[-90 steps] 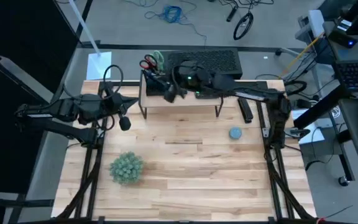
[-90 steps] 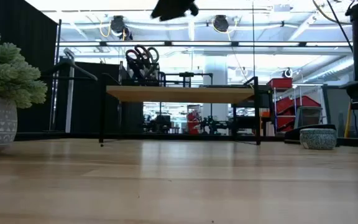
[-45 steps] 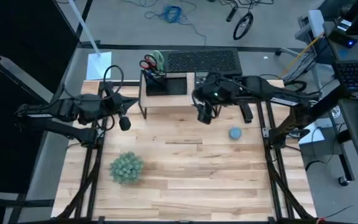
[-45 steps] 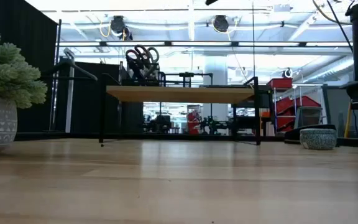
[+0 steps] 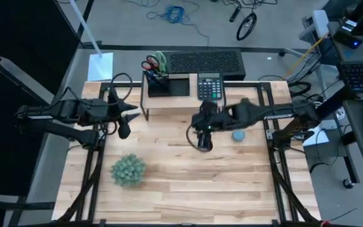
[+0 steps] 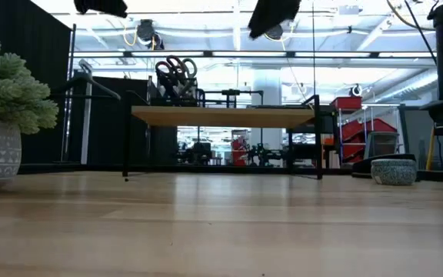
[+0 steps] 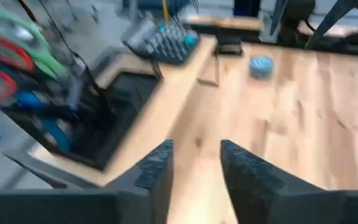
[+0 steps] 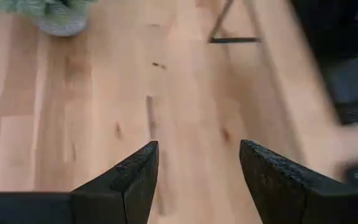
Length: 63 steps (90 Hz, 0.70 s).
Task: Pick and place office supplies into organizer
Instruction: Move the green potted plant under the shelf
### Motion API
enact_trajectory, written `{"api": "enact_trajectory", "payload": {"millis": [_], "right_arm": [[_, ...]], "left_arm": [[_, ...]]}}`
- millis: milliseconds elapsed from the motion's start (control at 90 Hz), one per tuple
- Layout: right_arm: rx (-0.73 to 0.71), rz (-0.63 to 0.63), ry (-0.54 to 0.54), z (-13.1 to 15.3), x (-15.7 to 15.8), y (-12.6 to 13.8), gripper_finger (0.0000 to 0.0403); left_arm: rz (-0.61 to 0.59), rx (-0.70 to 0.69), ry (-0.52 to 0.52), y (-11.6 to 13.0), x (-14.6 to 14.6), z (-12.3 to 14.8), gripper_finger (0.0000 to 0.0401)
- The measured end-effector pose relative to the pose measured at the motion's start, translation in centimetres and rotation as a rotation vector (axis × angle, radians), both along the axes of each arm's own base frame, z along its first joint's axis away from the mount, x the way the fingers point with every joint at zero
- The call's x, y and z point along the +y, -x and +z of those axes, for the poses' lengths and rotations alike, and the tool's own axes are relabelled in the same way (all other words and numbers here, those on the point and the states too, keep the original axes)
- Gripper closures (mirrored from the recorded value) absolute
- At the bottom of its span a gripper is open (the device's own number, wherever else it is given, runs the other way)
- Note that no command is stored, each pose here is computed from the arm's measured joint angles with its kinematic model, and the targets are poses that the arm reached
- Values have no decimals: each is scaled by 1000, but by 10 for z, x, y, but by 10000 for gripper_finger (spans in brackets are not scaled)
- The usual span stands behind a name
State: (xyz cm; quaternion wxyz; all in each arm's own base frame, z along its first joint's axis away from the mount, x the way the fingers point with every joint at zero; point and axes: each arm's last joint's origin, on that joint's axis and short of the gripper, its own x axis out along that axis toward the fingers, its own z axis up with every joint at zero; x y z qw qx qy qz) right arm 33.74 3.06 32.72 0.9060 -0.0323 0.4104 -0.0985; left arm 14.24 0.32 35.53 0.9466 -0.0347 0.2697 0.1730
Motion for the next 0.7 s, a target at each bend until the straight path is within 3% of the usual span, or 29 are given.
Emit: {"api": "enact_trajectory", "payload": {"millis": [144,378,478,700], "right_arm": [[-161,25,-68,-48,17,-9,195],[-522,92,-228,-105,39,-8,195],[-564,109,-234,-121,44,-8,195],[-501,152,-202,-146,56,-18,195]], "left_arm": [[-14,83,138,6,-3,-9,236],[-9,334,310,11,-14,-40,234],[-15,431,361,11,-21,-55,234],[-32,560,439,17,-34,-69,234]]}}
